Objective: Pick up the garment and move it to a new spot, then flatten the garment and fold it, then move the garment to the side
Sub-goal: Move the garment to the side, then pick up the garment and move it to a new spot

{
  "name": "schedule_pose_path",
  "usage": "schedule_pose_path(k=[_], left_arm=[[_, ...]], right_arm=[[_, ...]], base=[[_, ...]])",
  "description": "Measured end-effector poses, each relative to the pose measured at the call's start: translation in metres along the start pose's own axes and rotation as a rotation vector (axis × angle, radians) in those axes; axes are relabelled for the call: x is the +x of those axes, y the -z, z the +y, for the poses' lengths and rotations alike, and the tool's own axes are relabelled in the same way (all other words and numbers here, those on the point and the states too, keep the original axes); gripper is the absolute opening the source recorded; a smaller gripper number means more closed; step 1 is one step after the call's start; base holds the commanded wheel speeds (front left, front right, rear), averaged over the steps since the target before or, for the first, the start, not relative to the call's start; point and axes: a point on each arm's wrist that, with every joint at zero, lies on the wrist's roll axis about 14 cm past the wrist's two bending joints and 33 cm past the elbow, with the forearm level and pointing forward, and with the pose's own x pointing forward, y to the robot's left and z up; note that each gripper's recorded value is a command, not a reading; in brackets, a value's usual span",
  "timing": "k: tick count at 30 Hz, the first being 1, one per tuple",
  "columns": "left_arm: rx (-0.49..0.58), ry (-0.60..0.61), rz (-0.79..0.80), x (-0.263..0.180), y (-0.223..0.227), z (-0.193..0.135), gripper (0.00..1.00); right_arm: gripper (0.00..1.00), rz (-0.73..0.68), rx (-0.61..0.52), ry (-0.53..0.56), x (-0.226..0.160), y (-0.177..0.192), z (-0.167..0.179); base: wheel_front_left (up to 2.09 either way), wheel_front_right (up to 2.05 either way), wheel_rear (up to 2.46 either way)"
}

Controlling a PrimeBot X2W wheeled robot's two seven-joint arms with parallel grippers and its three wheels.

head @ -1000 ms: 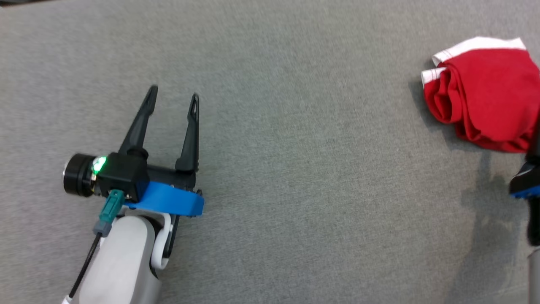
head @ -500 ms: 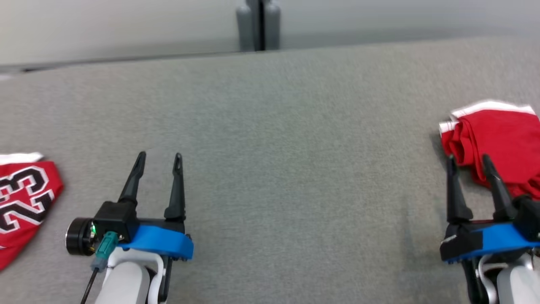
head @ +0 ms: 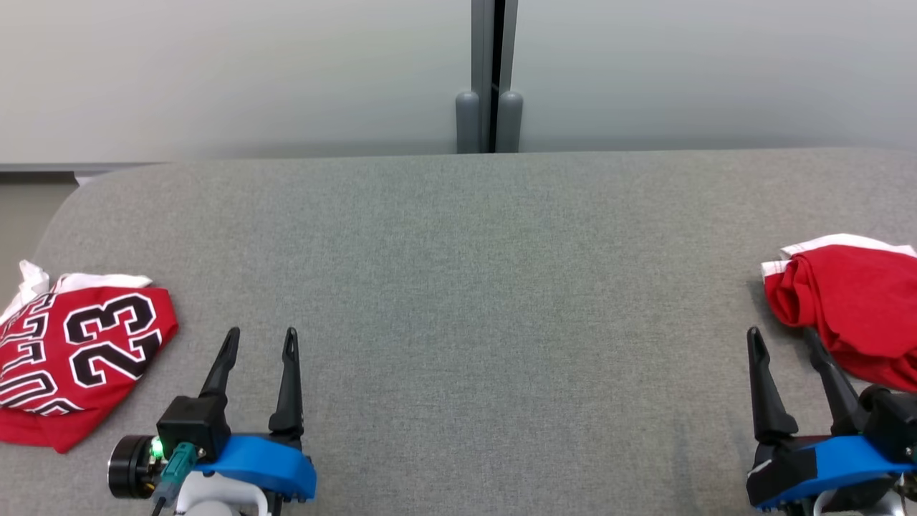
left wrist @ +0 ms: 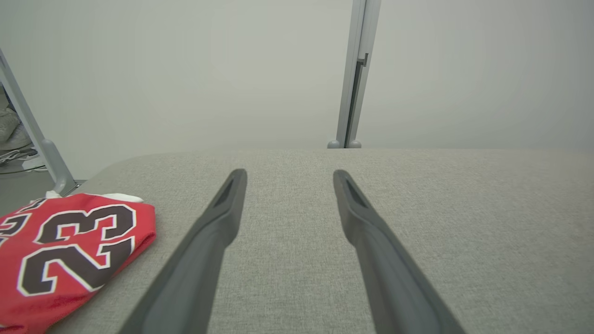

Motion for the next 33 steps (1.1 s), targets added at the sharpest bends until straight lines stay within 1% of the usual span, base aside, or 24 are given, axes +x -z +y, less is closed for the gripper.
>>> schedule_pose_path(k=[11,21,27,30,33], left_arm=[[-0.001,0.007,0.028,-0.025,0.004,0.0,1.0],[-0.001,0.008,0.032,-0.025,0.005,-0.002,1.0],[0.007,-0.014,0.019,-0.025,0.001,0.005,1.0],[0.002,-0.036,-0.006,-0.025,-0.007,0.012,1.0],[-0.002,-0.067,-0.029,-0.028,-0.013,0.022,1.0]], right_arm=[[1.0,0.004,0.004,0.013,-0.033,-0.006,-0.003],[1.0,-0.004,0.008,0.007,-0.032,-0.008,-0.001],[1.0,-0.004,0.009,0.005,-0.027,-0.007,-0.001],[1.0,-0.003,0.009,-0.023,-0.02,-0.007,0.008],[1.0,0.001,0.011,-0.085,-0.01,-0.006,0.028]], base=[[0.0,0.0,0.0],[0.0,0.0,0.0],[0.0,0.0,0.0],[0.0,0.0,0.0],[0.0,0.0,0.0]])
